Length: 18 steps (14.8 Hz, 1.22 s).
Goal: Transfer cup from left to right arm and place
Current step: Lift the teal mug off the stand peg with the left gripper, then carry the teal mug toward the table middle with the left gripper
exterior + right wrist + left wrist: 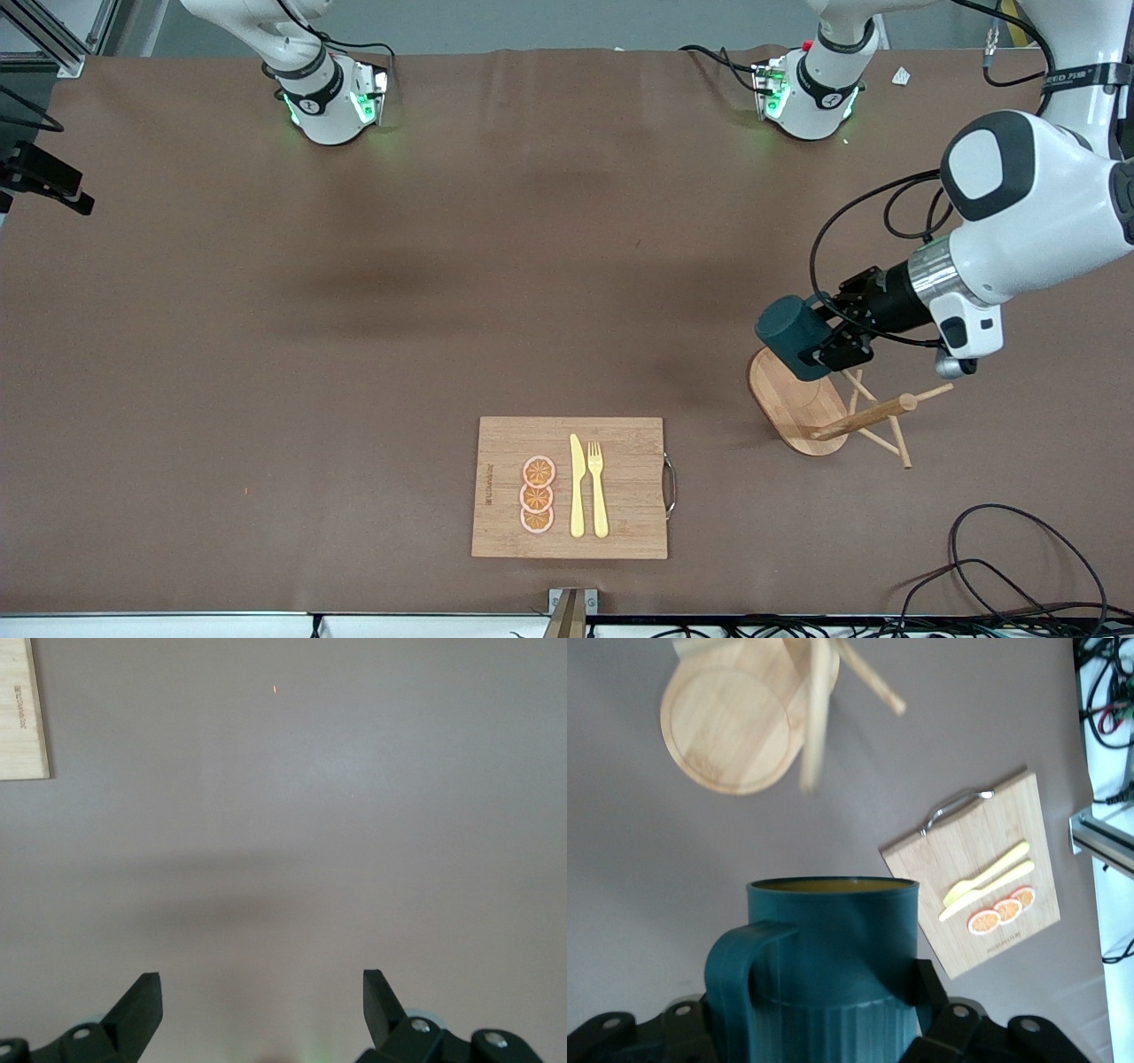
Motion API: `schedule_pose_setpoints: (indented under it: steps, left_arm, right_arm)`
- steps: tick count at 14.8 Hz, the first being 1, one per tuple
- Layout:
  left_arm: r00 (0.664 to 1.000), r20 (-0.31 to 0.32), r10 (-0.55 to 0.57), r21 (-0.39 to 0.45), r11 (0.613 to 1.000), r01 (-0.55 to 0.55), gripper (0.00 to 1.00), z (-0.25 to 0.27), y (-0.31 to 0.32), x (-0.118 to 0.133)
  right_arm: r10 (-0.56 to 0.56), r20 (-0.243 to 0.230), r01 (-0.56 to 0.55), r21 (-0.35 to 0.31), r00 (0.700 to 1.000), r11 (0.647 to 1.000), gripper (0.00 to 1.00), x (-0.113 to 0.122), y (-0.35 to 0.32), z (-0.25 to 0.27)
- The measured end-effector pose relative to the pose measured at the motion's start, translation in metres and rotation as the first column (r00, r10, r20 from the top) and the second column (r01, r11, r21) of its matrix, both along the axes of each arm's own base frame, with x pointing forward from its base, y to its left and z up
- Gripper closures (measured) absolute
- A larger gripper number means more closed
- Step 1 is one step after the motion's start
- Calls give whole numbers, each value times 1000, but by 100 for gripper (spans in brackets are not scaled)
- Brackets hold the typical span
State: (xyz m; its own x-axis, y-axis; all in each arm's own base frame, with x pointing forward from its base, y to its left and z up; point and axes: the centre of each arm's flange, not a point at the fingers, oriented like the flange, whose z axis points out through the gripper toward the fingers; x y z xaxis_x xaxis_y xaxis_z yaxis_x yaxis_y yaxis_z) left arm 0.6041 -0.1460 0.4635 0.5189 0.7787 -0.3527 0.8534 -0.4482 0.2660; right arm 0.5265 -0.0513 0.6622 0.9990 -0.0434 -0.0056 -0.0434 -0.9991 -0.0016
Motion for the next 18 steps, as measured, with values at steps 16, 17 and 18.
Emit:
schedule_pose_setpoints:
  steps: [16,17,18]
  left_arm:
    - [878,253,-406,367,880,301,21,36,-242,-98]
    - [852,260,-455,405,852,331,21,32,-258,-109]
    - [817,265,-512,452,814,364,21,27,-274,-121]
  right_arm:
    - [-15,-2,15,-6,1000,1000,0,25,-9,-28]
    - [-22,-2,22,-6,1000,1000,0,25,-13,-28]
    - [-29,-2,29,-6,1000,1000,0,24,-18,-28]
